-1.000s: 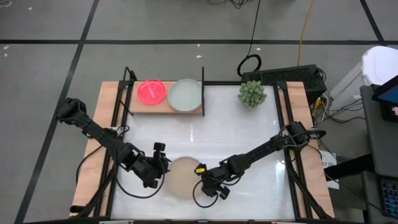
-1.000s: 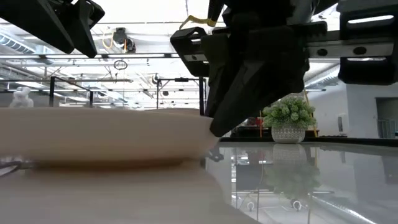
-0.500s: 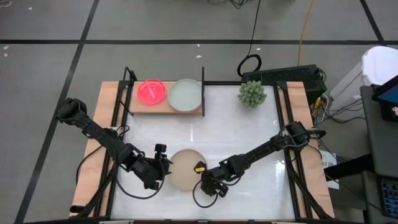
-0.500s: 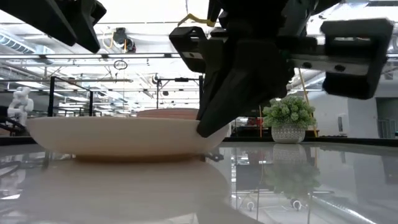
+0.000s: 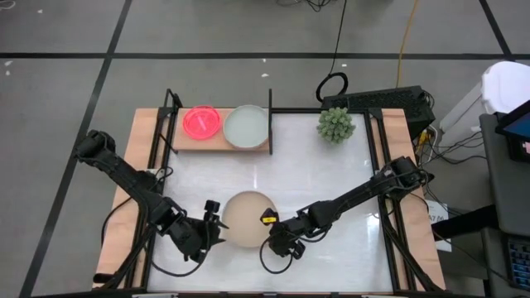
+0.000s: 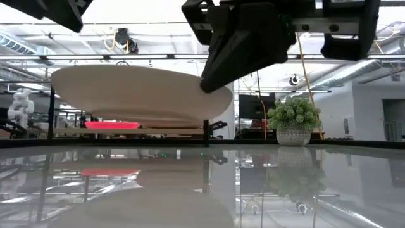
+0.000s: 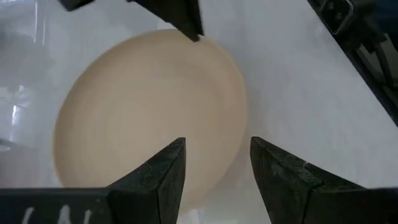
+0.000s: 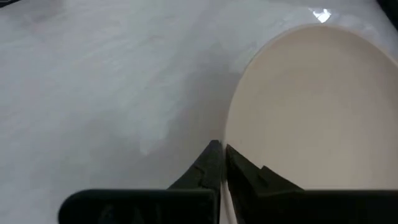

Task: Place and stack plates onto a shelf
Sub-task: Stack the light brown plate on top of the gray plate on the shelf

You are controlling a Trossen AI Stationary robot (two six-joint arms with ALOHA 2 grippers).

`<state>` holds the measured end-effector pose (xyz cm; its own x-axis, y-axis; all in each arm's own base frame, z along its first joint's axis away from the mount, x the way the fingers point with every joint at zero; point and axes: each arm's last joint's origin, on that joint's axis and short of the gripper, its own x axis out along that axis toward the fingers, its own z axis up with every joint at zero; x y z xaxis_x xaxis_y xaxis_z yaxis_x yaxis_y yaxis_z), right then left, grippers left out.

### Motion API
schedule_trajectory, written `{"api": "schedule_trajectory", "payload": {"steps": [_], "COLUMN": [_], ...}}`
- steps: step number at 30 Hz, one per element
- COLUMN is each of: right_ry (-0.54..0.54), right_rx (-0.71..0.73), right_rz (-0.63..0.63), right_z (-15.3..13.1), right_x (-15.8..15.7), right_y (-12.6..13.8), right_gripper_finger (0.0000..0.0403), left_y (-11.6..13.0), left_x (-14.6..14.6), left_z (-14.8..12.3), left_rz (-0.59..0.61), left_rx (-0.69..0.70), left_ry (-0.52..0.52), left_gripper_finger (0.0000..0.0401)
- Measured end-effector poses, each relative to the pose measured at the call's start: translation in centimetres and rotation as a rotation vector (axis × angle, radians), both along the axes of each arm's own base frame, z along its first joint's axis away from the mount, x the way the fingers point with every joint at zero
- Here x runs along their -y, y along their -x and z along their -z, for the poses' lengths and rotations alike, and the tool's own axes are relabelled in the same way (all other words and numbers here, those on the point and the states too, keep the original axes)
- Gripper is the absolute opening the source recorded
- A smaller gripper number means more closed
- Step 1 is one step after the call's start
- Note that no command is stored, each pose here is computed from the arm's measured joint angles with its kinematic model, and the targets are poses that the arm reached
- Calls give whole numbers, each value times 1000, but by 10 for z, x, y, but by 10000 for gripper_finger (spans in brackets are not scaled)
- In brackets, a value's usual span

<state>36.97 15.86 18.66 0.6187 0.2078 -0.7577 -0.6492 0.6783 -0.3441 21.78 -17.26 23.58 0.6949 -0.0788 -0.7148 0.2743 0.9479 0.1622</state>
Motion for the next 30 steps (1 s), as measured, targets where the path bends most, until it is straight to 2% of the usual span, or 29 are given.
{"api": "schedule_trajectory", "payload": {"steps": [3, 10, 13, 21, 30], "right_ry": [-2, -2, -4, -8, -14], "right_rx": [5, 17, 19, 24, 20], "right_rz": [4, 0, 0, 2, 18], "right_z": [-2, -10, -15, -24, -24], "right_x": [2, 5, 6, 8, 13], "right_y": [0, 2, 4, 8, 6], "right_gripper_finger": [0, 0, 0, 0, 0], "left_y": [1, 2, 0, -14, -16], "left_x": [1, 4, 5, -2, -2], "left_z": [0, 2, 7, 23, 27], "left_rz": [13, 89, 141, 141, 291], "left_rx": [-1, 19, -9, -53, -80], "left_ry": [-5, -110, -140, -247, -321], "left_gripper_finger": [201, 296, 303, 228, 90]}}
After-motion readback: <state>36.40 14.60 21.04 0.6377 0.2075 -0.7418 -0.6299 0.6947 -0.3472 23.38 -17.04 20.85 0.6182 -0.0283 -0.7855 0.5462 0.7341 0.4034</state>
